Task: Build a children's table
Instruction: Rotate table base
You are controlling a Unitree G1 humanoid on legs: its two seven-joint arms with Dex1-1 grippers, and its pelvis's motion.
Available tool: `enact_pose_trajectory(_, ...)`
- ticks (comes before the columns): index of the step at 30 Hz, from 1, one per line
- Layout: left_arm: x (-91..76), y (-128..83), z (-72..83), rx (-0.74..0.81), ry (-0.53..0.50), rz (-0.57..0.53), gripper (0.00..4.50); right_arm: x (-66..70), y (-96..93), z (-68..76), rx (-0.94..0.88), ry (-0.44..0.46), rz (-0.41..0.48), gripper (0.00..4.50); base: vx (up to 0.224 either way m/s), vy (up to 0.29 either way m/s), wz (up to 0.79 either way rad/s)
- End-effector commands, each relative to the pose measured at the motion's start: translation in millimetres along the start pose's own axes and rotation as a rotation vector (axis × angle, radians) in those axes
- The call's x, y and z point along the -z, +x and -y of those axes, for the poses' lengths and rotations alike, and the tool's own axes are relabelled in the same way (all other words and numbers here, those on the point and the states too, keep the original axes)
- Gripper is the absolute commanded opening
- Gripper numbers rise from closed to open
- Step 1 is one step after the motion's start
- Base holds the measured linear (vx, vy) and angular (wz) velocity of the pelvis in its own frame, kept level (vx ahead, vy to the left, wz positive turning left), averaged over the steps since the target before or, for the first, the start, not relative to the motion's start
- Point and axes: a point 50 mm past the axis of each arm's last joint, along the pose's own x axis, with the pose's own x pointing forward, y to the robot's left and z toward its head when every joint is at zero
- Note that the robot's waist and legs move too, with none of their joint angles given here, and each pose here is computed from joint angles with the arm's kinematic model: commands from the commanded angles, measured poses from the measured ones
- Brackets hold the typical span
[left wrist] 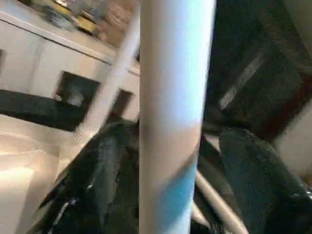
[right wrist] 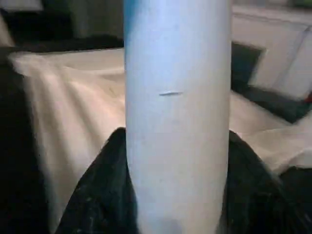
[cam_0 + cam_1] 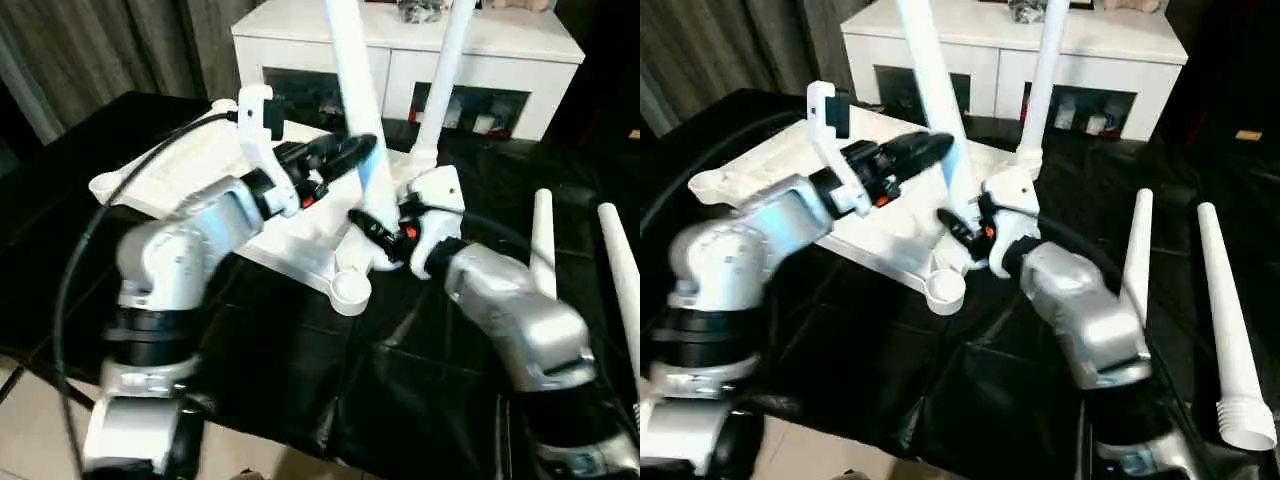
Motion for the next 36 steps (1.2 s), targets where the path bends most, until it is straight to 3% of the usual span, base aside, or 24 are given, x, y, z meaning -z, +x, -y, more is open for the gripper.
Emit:
enact_pose_trajectory(1, 4.7, 3.8, -1.5, -0.067, -0.037, 0.026, 3.57, -6.9, 5.1, -11.0, 0.025, -0.129, 0.048, 1.93, 0.0, 0.0, 0.0)
enact_pose_trajectory(5, 6.9, 6.3, -1.4, -0.097, -0.071, 0.033, 3.85, -7.2, 6.4, -12.8, 0.059, -0.147, 0.063, 1.93, 0.0, 0.0, 0.0)
enact_pose_trajectory(6, 11.7, 7.2, -3.5, -0.142, -0.091, 0.017, 3.85, -8.3, 7.6, -13.2, 0.096, -0.191, 0.084, 1.93, 0.0, 0.0, 0.0)
enact_pose_trajectory(13, 8.9, 5.1, -13.6, -0.24, -0.155, 0.056, 3.23, -7.2, 8.6, -12.2, 0.131, -0.22, 0.106, 1.93, 0.0, 0.0, 0.0)
enact_pose_trajectory(23, 5.5, 3.6, -14.2, -0.234, -0.167, 0.081, 2.44, -7.9, 10.7, -15.1, 0.133, -0.225, 0.132, 1.92, 0.0, 0.0, 0.0)
enact_pose_trajectory(27, 1.1, 1.9, -14.6, -0.216, -0.159, 0.087, 2.06, -12.9, 10.3, -14.7, 0.107, -0.164, 0.176, 1.92, 0.0, 0.0, 0.0)
enact_pose_trajectory(28, -0.2, 1.5, -14.7, -0.216, -0.154, 0.089, 1.97, -14.4, 9.7, -15.0, 0.092, -0.141, 0.189, 2.48, 0.0, 0.0, 0.0)
enact_pose_trajectory(29, -1.5, 1.2, -14.6, -0.21, -0.153, 0.09, 1.97, -15.4, 9.0, -14.3, 0.082, -0.106, 0.197, 2.48, 0.0, 0.0, 0.0)
enact_pose_trajectory(30, -3.6, 0.6, -14.1, -0.196, -0.151, 0.09, 1.94, -16.6, 7.9, -14.6, 0.04, -0.007, 0.201, 2.62, 0.0, 0.0, 0.0)
enact_pose_trajectory(34, -5.3, -1.0, -14.2, -0.177, -0.13, 0.066, 1.9, -20.2, 4.1, -10.8, -0.041, 0.096, 0.201, 2.88, 0.0, 0.0, 0.0)
enact_pose_trajectory(36, -7.7, -3.5, -13.1, -0.145, -0.116, 0.042, 1.87, -24.2, -4.9, -2.9, -0.189, 0.188, 0.172, 3.0, 0.0, 0.0, 0.0)
